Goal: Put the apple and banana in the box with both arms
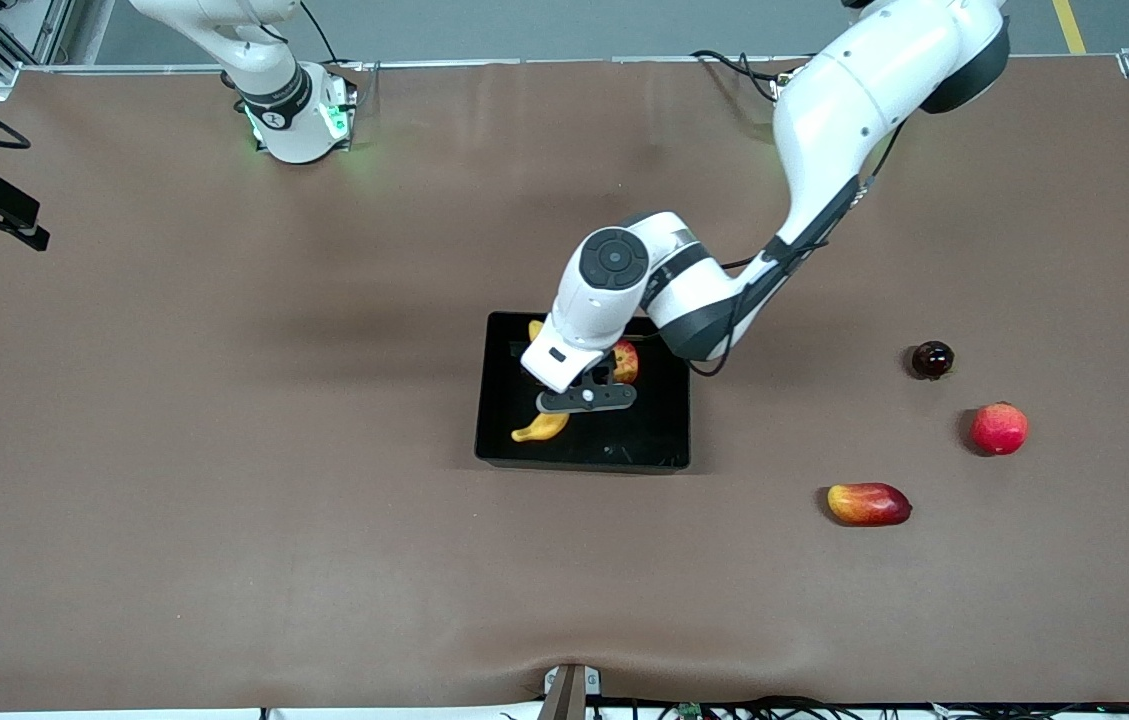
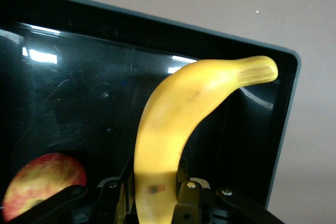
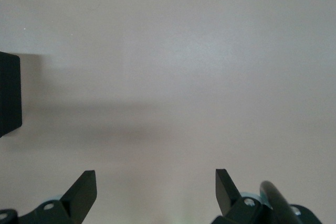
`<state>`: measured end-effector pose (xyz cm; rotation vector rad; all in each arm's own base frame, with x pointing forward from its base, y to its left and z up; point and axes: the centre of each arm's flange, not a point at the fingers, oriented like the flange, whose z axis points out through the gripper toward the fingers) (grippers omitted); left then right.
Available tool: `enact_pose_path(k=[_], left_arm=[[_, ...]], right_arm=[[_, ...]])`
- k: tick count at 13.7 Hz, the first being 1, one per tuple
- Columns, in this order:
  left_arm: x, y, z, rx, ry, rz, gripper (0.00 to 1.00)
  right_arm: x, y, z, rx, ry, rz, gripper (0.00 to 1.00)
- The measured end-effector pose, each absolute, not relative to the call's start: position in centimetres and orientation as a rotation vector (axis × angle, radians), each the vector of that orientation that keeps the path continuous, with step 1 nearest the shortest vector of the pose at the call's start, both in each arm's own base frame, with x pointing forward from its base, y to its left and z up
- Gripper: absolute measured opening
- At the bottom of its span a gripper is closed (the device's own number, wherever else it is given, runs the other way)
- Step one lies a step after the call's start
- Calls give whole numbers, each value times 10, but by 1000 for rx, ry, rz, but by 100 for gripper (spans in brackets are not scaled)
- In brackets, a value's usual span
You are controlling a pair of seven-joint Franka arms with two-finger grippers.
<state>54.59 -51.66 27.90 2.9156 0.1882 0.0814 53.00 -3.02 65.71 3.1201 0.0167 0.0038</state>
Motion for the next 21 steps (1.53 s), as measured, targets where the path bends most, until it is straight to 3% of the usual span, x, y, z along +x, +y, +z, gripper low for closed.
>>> enact_pose_path(k=[11,15,18,21], left_arm=[[533,-525,192,2969,178,69,34],[547,-523,210,2942,223,115,70],[572,-508,276,2923,265,219,100],[600,-450,389,3000,397,317,100]], right_arm=[[530,-29,657,3120,19,2,100],[530,-29,657,3120,19,1,100],[530,-29,657,3120,20,1,100],[530,-28,657,3120,21,0,100]])
